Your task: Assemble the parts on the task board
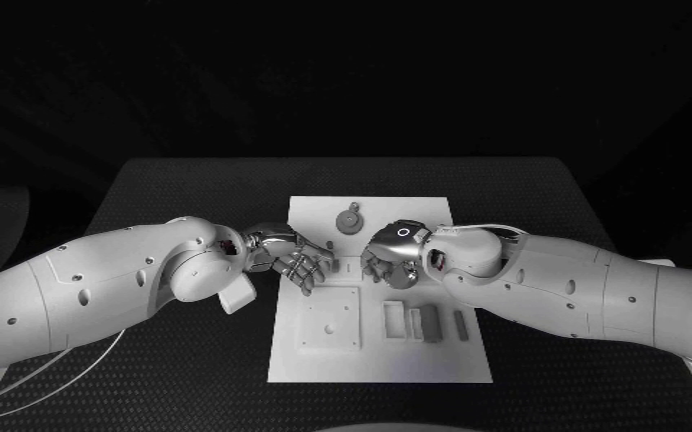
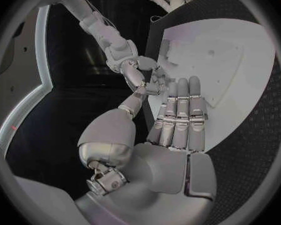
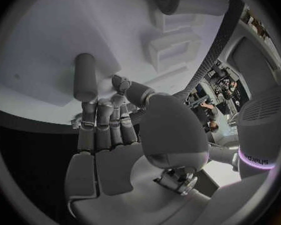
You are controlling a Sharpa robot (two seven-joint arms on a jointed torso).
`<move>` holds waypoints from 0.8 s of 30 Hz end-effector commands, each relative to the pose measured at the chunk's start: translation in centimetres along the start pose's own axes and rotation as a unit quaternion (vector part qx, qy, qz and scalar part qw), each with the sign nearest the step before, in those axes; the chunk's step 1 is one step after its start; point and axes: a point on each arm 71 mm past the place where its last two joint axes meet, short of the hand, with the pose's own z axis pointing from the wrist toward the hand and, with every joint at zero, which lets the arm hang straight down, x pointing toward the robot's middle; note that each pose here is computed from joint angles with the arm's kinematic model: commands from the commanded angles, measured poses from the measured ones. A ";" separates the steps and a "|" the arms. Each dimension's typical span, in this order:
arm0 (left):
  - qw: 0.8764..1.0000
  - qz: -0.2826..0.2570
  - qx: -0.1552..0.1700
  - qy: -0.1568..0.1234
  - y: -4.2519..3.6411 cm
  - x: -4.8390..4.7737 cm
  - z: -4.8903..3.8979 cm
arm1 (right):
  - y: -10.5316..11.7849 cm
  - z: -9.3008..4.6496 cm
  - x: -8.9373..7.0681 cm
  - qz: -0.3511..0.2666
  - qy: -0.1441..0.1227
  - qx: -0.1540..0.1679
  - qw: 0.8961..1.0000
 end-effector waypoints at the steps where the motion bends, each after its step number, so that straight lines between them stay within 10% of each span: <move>1: 1.000 0.002 0.003 0.009 -0.13 0.22 0.05 | 0.0 -0.2 0.7 0.003 0.019 -0.001 1.000; 24: 1.000 0.002 0.003 0.009 -0.13 0.28 0.03 | -0.5 -0.4 1.2 0.002 0.026 0.017 1.000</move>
